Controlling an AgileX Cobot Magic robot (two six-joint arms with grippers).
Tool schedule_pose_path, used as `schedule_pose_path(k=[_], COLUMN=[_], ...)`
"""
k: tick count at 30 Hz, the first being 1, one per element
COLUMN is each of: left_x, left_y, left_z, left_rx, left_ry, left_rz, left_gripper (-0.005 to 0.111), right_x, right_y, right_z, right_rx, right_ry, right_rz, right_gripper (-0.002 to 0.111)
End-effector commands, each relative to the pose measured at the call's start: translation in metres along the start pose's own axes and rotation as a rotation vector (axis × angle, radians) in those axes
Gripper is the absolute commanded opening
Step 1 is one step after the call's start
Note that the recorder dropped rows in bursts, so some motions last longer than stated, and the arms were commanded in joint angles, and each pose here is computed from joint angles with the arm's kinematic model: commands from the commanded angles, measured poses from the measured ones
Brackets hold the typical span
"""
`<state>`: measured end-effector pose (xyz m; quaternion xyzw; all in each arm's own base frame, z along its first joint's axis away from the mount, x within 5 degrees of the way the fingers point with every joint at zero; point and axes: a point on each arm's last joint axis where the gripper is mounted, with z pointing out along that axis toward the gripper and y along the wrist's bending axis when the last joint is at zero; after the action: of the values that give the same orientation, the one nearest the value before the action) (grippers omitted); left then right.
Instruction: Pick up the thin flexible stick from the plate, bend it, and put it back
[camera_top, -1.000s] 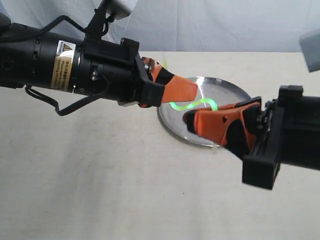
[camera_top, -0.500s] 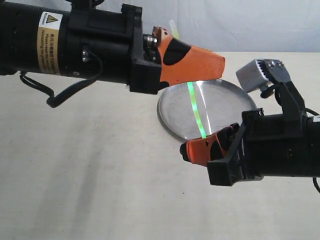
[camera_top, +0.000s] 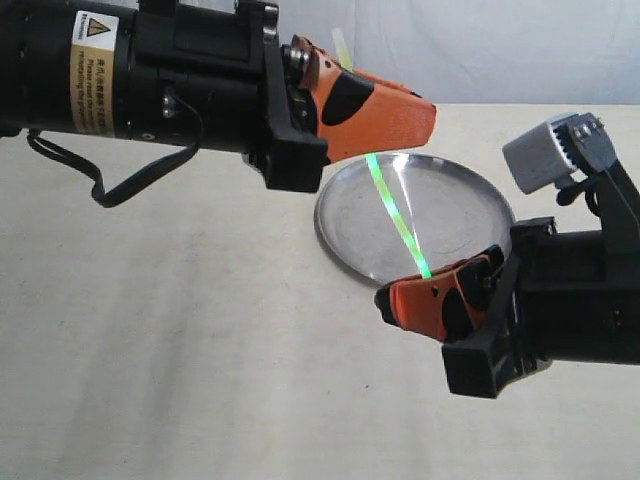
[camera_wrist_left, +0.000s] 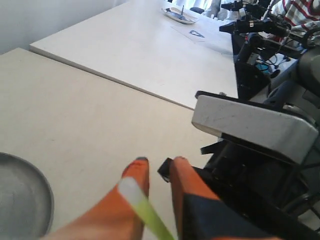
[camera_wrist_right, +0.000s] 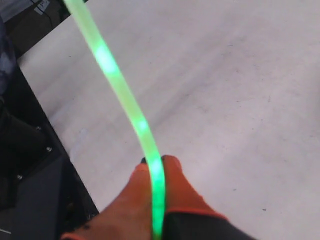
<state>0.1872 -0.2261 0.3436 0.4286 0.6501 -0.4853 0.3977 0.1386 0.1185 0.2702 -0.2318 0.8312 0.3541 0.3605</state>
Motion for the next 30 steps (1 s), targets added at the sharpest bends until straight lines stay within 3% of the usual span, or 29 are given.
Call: schedule_pose_path(k=[1, 3, 16, 20, 23, 25, 30], left_x=[-0.005, -0.005, -0.02, -0.027, -0.027, -0.026, -0.033], left_y=[-0.002, -0.002, -0.014, -0.027, -0.044, -0.058, -0.081], left_z=[-0.002, -0.002, -0.021, -0.033, -0.045, -0.052, -0.071], left_rx=[-0.014, -0.015, -0.095, -0.086, -0.034, 0.052, 0.08], left_ry=[-0.019, -0.024, -0.075, -0.105, -0.071, -0.054, -0.101], left_rz=[0.024, 0.019, 0.107, 0.099, 0.0, 0.019, 0.076], left_gripper=[0.051, 0.06, 0.06, 0.045, 0.02, 0.0, 0.0], right_x=[0.002, 0.002, 0.007, 0.001, -0.017, -0.032, -0.04], right_y=[-0.001, -0.003, -0.042, -0.078, -0.13, -0.157, -0.2], right_z=[-0.001, -0.001, 0.013, 0.031, 0.063, 0.089, 0.14], right_rx=[0.014, 0.037, 0.344, 0.465, 0.545, 0.561, 0.575], right_ry=[0.005, 0.002, 0.094, 0.142, 0.232, 0.256, 0.424], right_rz=[-0.032, -0.03, -0.002, 0.056, 0.141, 0.157, 0.115], right_gripper=[-0.001, -0.001, -0.001, -0.001, -0.001, -0.001, -0.001])
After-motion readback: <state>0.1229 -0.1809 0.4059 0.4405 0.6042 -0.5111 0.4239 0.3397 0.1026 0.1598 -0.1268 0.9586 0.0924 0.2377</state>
